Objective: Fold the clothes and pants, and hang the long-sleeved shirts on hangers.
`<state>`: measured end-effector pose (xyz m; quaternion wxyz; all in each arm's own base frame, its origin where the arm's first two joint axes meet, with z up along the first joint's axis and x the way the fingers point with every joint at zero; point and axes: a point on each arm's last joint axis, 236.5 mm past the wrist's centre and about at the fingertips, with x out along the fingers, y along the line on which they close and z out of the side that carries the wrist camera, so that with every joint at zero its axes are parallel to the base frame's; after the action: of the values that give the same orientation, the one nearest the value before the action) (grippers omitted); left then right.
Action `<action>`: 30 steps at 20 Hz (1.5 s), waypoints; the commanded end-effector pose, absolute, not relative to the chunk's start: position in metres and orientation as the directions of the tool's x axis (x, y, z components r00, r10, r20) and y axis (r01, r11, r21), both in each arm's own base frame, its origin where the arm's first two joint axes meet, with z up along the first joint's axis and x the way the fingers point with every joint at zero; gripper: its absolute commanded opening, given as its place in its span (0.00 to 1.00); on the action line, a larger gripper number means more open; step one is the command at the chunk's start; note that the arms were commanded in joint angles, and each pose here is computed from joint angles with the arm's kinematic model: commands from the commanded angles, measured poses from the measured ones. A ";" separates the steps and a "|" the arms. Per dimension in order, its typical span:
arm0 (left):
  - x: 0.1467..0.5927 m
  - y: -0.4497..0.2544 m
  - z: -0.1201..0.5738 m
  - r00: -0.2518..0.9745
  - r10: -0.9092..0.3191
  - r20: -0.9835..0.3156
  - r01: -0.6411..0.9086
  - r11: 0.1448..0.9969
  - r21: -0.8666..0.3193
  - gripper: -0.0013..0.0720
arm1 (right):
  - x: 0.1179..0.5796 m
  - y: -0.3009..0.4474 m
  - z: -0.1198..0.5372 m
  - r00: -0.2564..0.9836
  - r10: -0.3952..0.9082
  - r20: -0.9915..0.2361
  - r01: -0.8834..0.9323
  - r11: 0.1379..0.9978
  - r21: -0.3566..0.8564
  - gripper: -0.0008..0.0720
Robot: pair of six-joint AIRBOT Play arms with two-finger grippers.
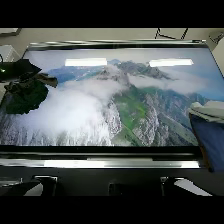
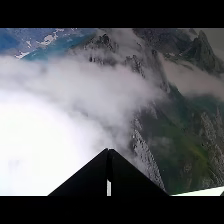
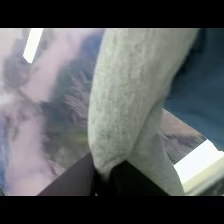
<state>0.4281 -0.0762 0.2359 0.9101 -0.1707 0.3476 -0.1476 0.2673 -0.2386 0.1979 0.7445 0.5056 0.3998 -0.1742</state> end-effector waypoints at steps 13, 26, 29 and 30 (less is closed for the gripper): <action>0.428 -0.077 0.236 0.714 -0.388 -0.583 0.157 0.900 -0.407 0.06 | 0.107 -0.249 0.007 -0.026 0.155 -0.988 0.968 0.249 0.013 0.07; 0.492 -0.045 0.213 0.781 -0.057 -0.621 -0.044 0.988 -0.146 0.07 | 0.401 -0.180 0.221 0.730 -0.064 -0.681 0.399 0.848 0.348 0.83; 0.426 -0.048 0.080 0.304 -0.050 -0.951 -0.076 0.994 -0.076 0.99 | 0.404 -0.053 0.132 0.445 0.210 -0.871 0.268 0.896 0.354 0.89; 0.397 -0.055 0.052 0.153 -0.075 -0.985 -0.008 0.997 -0.077 0.98 | 0.391 -0.020 0.102 0.316 0.275 -0.908 0.241 0.903 0.357 0.89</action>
<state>0.4665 -0.0618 0.1392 0.8828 -0.0842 0.4608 -0.0339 0.3990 -0.1263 0.1515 0.8438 0.2536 0.4653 -0.0851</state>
